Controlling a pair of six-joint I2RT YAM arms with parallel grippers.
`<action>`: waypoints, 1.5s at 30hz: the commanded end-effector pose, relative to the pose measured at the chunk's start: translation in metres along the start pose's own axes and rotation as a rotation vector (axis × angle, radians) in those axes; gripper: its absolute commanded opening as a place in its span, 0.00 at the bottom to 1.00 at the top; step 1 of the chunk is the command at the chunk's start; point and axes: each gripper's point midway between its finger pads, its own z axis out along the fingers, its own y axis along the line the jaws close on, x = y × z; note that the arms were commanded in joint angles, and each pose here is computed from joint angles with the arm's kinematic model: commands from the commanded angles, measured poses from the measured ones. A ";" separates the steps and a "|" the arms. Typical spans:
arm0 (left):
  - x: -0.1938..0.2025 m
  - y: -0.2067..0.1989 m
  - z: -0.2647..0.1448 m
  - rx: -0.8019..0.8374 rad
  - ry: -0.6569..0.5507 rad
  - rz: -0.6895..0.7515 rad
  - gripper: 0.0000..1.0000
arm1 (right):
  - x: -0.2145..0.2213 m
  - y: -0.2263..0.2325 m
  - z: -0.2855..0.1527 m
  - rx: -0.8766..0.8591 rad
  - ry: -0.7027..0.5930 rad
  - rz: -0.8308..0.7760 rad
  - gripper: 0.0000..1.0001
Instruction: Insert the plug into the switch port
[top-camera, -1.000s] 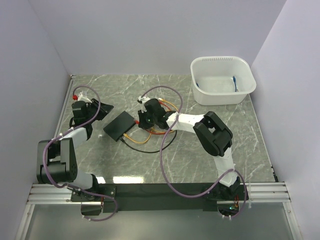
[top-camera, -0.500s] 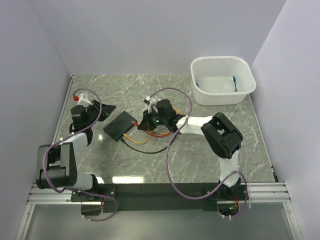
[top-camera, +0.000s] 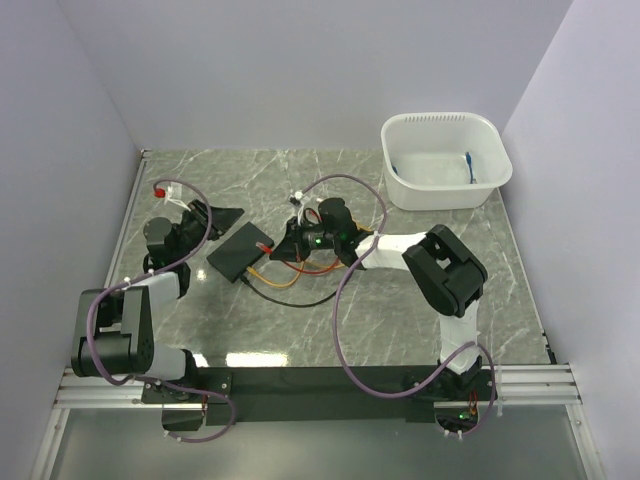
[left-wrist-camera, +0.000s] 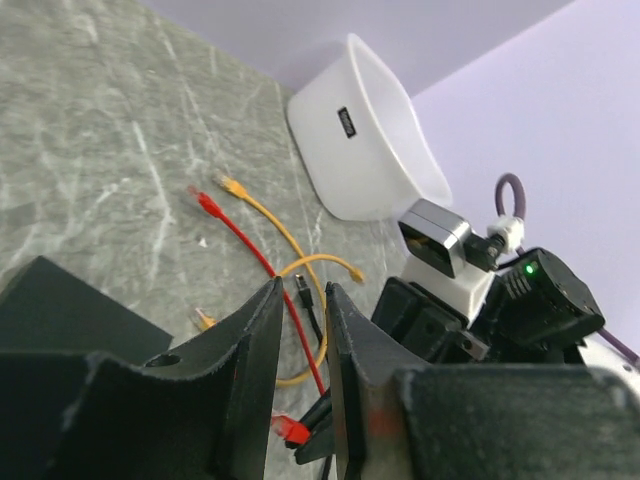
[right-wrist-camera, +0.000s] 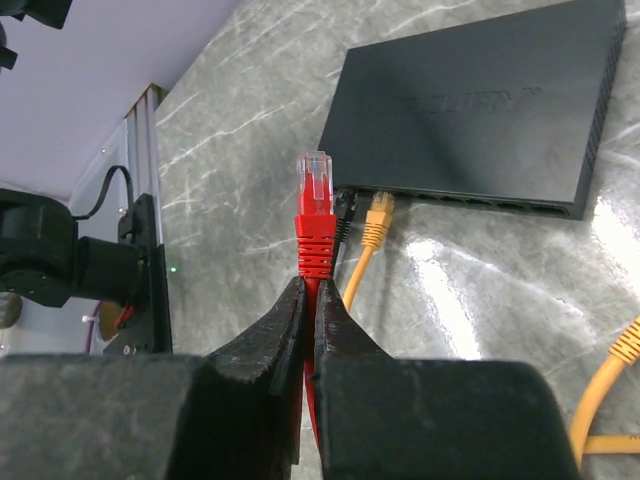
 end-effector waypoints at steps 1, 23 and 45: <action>0.000 -0.028 0.003 0.114 0.008 0.074 0.31 | -0.028 0.029 -0.008 -0.074 -0.068 -0.074 0.00; 0.007 -0.039 -0.015 -0.094 -0.060 0.051 0.30 | -0.040 0.039 -0.032 0.471 -0.271 -0.470 0.00; 0.063 -0.053 -0.006 -0.005 0.050 0.059 0.37 | -0.032 0.035 -0.020 0.459 -0.219 -0.446 0.00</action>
